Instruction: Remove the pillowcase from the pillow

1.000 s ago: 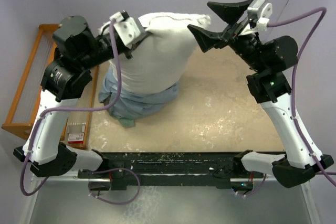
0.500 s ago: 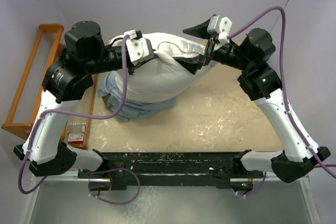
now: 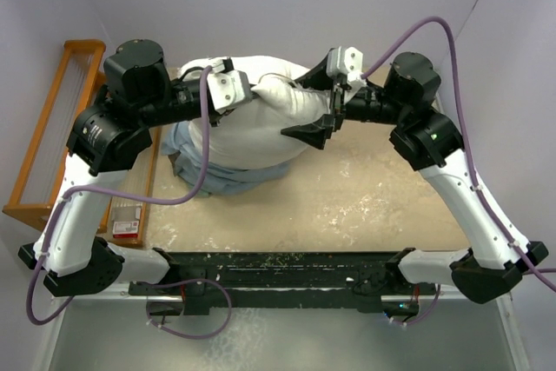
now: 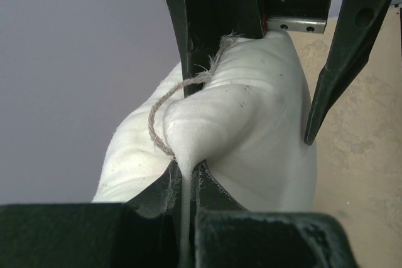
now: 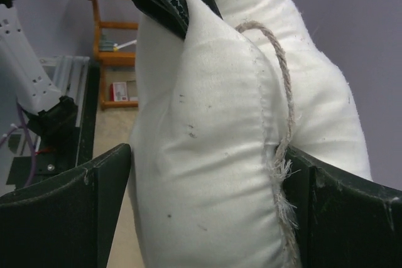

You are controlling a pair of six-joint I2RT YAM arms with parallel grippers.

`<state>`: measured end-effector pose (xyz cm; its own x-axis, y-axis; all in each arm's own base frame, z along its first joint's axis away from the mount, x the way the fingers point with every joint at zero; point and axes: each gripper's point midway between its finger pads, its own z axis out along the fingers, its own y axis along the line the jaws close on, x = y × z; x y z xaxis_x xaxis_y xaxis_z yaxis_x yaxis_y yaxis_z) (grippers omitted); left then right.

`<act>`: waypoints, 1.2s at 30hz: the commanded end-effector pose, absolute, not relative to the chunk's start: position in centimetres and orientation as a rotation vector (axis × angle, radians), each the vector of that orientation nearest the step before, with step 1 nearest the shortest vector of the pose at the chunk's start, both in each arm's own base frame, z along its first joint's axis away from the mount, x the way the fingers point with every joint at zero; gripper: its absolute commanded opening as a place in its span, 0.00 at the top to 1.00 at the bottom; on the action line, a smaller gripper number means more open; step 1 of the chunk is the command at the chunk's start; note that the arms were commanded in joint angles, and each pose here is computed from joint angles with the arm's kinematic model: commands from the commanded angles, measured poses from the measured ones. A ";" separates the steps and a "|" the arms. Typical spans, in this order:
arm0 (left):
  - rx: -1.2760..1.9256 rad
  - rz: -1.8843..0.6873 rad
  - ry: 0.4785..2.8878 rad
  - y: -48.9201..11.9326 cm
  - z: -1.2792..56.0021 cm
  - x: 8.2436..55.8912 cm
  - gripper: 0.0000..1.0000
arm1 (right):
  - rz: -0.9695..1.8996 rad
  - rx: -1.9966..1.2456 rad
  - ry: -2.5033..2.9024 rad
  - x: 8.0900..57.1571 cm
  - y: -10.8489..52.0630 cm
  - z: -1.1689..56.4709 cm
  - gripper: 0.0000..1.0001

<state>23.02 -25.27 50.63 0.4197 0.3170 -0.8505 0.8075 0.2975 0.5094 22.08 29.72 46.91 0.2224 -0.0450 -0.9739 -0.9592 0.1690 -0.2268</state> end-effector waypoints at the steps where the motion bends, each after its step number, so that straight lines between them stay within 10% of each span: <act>1: 1.240 -0.398 1.099 -25.1 52.4 23.6 1.00 | 0.678 -1.143 1.284 25.5 30.4 44.7 0.01; 8: 1.219 -0.430 1.104 -25.3 53.0 23.3 1.00 | 0.477 -1.130 1.301 28.2 32.2 42.7 0.17; 9: 1.211 -0.433 1.104 -25.3 53.2 23.3 1.00 | 0.443 -1.099 1.315 29.0 32.1 42.7 0.27; 12: 1.179 -0.438 1.124 -25.1 53.7 23.4 0.89 | 0.364 -0.823 1.401 32.6 29.6 44.7 1.00; 16: 1.270 -0.395 1.263 -24.0 50.8 23.4 0.59 | 0.471 -0.580 1.325 35.1 24.6 49.2 1.00; 22: 1.300 -0.287 1.440 -20.6 46.4 24.9 0.42 | 0.599 -0.594 1.188 33.1 21.6 51.6 1.00; 36: 1.287 -0.147 1.876 -6.1 31.3 34.9 0.44 | 0.715 -0.719 1.160 30.7 20.4 49.3 1.00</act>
<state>33.62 -8.13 32.15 -0.1719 0.7050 -0.6881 0.7887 0.5170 0.3326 32.94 20.62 45.85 0.1146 0.0916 -0.9892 -0.7939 0.6070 -0.0357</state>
